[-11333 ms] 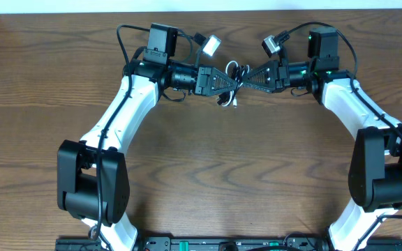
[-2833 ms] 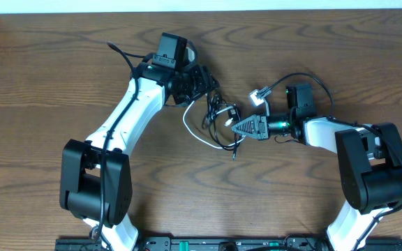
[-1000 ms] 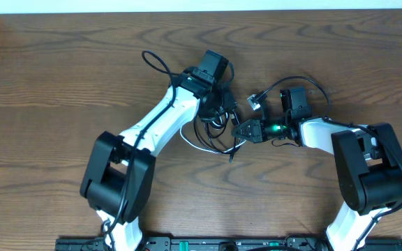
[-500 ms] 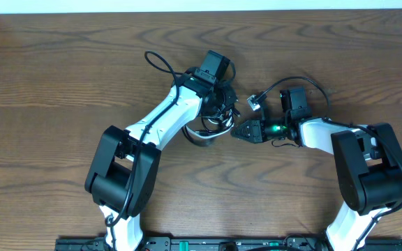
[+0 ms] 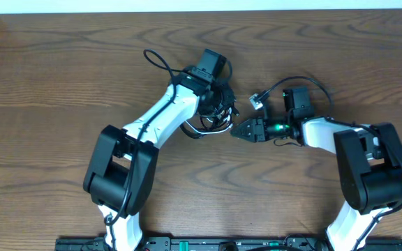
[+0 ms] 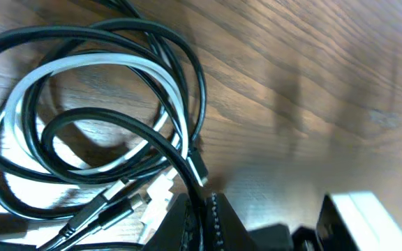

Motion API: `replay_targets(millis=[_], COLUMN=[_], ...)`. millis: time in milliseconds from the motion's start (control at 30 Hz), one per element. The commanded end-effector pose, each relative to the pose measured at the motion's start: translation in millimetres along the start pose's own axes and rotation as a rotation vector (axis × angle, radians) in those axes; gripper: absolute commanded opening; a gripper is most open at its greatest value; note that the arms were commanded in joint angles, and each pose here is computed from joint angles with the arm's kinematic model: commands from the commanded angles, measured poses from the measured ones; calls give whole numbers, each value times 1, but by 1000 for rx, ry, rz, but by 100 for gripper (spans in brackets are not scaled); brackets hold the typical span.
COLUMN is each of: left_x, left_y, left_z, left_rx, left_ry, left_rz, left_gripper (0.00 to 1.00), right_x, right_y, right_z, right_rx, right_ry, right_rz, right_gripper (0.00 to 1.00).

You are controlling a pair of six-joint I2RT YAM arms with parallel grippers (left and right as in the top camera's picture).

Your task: Untangle cables

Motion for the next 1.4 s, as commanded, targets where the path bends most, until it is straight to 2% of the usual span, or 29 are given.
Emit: replay_targets(millis=[0, 133, 267, 400, 633, 1000, 1167, 1300, 1367], left_x=[18, 47, 75, 84, 68, 22, 10, 7, 7], left_y=[-15, -32, -46, -51, -54, -51, -56, -57, -57], left_z=[-3, -6, -10, -8, -2, 19, 35, 40, 40], left_rx=[4, -4, -33, -60, -75, -122, -151, -114, -82], left_ry=[146, 331, 451, 489, 429, 229, 182, 177, 181], left_rz=[143, 363, 543, 603, 537, 311, 261, 246, 242], left_gripper=[7, 7, 7, 8, 8, 8, 8, 8, 8], right_x=[17, 37, 52, 58, 59, 59, 58, 54, 51], right_y=[-3, -11, -13, -9, 0, -1, -4, -13, -16], right_z=[-6, -13, -19, -24, -30, -30, -29, -27, -27], right_rx=[-16, -38, -38, -8, 41, 40, 34, 14, 13], right_ry=[-45, -98, -144, -167, -180, -180, -179, -167, -161], right_rz=[-41, -50, -81, -117, -169, -169, -143, -77, -55], right_gripper=[50, 53, 57, 59, 65, 66, 65, 56, 45])
Point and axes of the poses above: each gripper's point midway between its finger pads, its own x axis back along the fingers, its own y axis along the line the jaws close on, z = x × y, the point moved 2 cm from there along x, back along the fingers, and after that the axes turned 11 degrees about x, right-handed, at the moved point
